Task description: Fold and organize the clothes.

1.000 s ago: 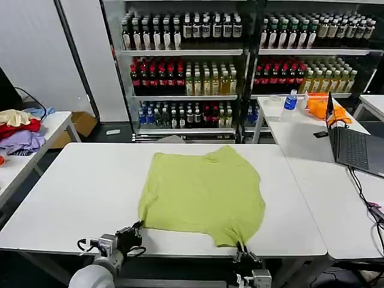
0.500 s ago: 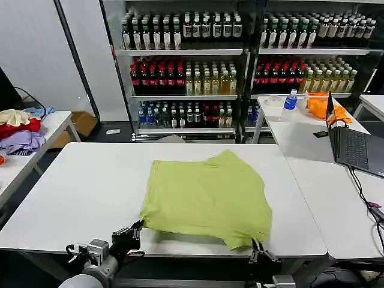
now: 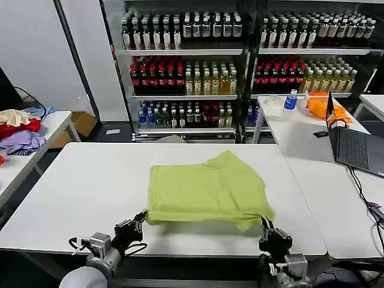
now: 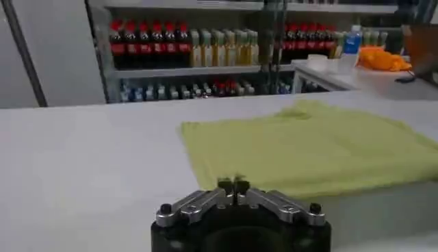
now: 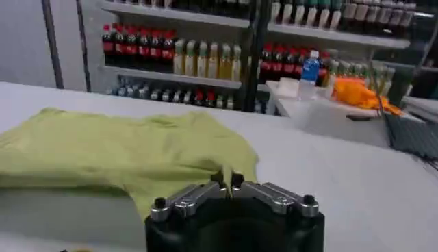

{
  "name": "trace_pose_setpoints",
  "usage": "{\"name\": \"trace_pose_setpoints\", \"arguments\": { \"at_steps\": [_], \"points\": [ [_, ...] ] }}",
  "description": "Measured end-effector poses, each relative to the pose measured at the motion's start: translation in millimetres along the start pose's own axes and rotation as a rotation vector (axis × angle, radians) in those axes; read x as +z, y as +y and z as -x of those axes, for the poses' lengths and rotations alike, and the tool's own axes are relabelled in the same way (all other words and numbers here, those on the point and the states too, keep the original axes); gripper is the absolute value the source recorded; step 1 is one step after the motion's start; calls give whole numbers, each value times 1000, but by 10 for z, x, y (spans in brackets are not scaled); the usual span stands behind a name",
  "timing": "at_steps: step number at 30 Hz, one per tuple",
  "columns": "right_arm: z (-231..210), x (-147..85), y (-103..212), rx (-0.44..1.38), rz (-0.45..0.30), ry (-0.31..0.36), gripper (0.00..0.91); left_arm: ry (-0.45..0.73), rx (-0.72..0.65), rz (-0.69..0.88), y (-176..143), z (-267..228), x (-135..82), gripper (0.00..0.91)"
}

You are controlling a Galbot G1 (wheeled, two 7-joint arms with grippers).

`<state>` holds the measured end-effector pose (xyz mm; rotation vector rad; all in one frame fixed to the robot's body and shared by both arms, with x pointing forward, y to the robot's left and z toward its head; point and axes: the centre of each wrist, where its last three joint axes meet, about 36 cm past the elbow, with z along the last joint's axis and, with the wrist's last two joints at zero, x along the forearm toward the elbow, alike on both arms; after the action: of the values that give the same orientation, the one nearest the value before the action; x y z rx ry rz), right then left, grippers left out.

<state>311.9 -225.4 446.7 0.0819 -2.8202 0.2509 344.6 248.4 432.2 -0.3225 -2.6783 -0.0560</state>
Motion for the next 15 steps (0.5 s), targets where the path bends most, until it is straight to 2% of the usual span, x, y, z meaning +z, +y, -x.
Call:
{"name": "trace_pose_setpoints", "arguments": {
  "at_steps": [15],
  "points": [
    [612,-23,-41,-12,-82,-36,0,-23,-19,37,71,501,-47,20]
  ]
}}
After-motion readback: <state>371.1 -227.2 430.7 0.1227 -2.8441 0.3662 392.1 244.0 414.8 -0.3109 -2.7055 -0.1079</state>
